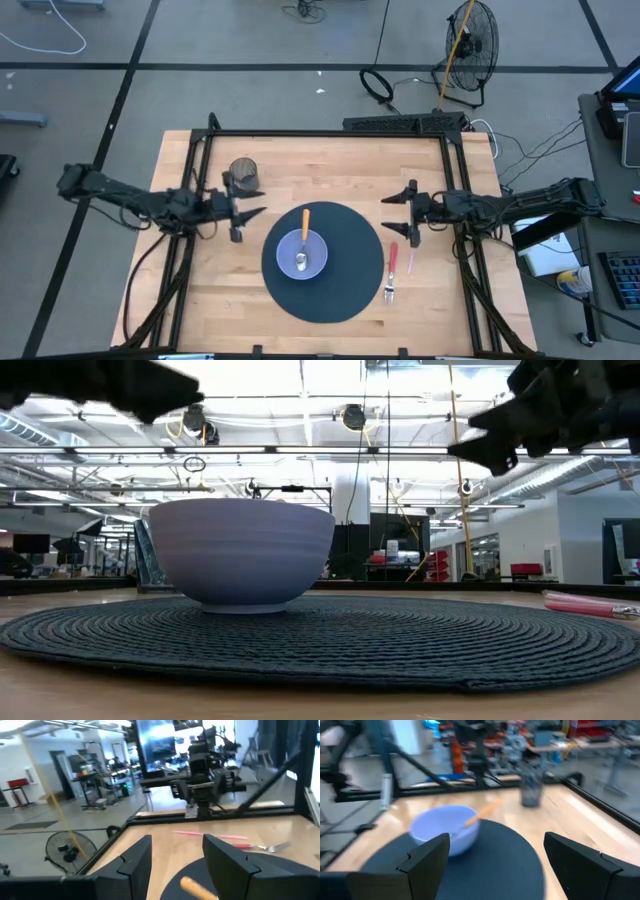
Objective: Pick & Place Utensil
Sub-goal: Put the pink fork into the bowl
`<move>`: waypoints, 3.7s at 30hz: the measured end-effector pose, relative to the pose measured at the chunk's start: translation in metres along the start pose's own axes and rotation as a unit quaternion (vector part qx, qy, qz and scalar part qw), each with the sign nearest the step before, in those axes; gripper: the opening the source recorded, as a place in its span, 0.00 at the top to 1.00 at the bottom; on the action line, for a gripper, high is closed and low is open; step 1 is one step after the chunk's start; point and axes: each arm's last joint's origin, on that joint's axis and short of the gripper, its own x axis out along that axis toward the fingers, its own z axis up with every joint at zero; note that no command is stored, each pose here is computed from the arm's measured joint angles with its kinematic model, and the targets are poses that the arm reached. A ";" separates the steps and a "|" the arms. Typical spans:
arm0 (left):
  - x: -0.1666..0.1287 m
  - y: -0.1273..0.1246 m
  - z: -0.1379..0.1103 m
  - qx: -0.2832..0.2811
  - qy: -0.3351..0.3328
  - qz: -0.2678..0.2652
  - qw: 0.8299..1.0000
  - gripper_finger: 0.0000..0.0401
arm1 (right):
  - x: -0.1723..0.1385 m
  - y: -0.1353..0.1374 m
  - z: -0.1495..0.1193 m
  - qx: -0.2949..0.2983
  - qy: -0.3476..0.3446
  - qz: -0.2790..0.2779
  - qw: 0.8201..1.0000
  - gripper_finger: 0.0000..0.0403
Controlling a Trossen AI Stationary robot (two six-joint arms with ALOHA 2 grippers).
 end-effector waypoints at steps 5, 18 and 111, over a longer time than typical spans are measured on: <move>-0.021 0.009 -0.019 -0.045 -0.056 0.019 0.997 0.55 | 0.001 -0.002 -0.008 0.036 0.034 -0.038 0.998 0.21; -0.026 0.007 -0.032 -0.081 -0.045 -0.029 0.995 0.55 | 0.047 0.026 0.001 0.058 0.213 -0.096 0.971 0.21; -0.028 -0.004 -0.051 -0.118 0.056 -0.161 0.978 0.55 | 0.079 0.074 -0.069 0.325 0.545 -0.382 0.672 0.60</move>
